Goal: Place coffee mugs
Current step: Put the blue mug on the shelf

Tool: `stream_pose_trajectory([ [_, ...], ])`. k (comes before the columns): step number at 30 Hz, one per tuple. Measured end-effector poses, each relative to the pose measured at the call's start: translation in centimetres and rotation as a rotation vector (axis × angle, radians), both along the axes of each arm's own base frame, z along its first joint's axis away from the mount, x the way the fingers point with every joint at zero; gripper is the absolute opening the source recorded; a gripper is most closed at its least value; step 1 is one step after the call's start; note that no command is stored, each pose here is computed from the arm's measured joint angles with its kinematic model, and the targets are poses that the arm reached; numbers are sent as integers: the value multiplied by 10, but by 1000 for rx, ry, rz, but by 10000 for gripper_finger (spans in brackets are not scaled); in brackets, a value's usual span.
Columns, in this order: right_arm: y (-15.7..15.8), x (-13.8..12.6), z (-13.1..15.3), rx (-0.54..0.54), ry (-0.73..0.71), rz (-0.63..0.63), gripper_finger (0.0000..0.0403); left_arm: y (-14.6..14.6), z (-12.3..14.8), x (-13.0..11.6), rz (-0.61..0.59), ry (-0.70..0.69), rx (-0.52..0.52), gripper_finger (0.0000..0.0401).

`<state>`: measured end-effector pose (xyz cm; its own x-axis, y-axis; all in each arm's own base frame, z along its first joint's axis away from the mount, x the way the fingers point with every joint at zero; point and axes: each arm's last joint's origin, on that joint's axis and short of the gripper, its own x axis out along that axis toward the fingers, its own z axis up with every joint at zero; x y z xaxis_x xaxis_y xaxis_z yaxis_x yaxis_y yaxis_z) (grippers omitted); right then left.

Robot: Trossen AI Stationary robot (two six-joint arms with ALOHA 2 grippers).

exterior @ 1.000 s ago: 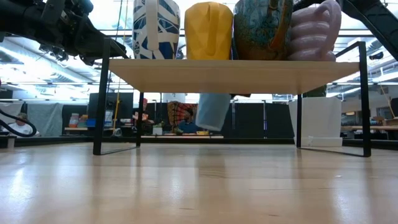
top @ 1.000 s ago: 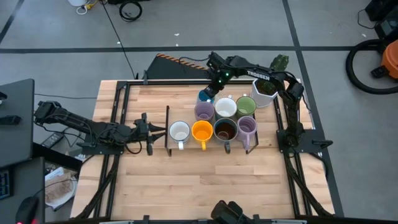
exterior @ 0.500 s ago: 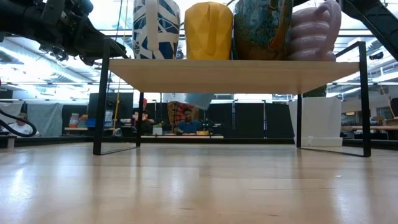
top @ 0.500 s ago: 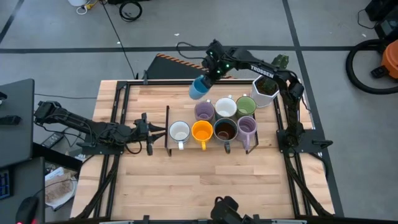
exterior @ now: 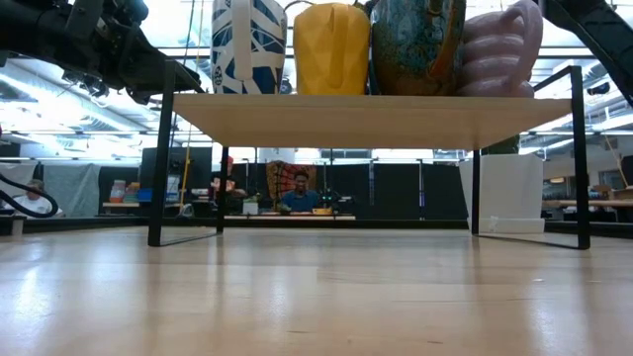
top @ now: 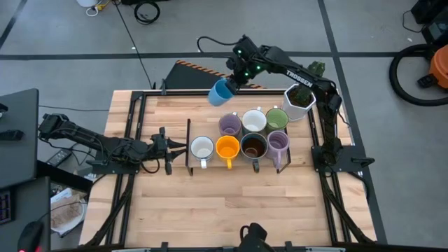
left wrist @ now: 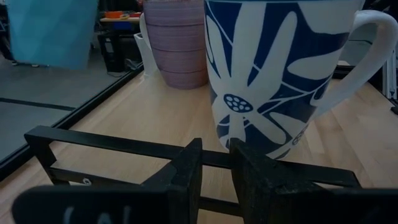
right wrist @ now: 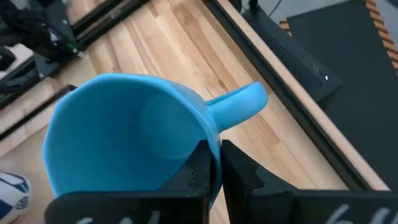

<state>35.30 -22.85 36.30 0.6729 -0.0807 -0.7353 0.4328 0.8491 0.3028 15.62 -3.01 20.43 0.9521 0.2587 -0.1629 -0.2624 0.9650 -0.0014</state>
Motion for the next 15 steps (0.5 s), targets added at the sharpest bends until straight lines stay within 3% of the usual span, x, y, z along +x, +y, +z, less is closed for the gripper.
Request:
stream_pose_trajectory([
  [9,20,3,34,-75,-64,76,23,0,0,0,0,3,0,87],
  [15,49,9,51,-155,-70,221,23,0,0,0,0,4,1,87],
])
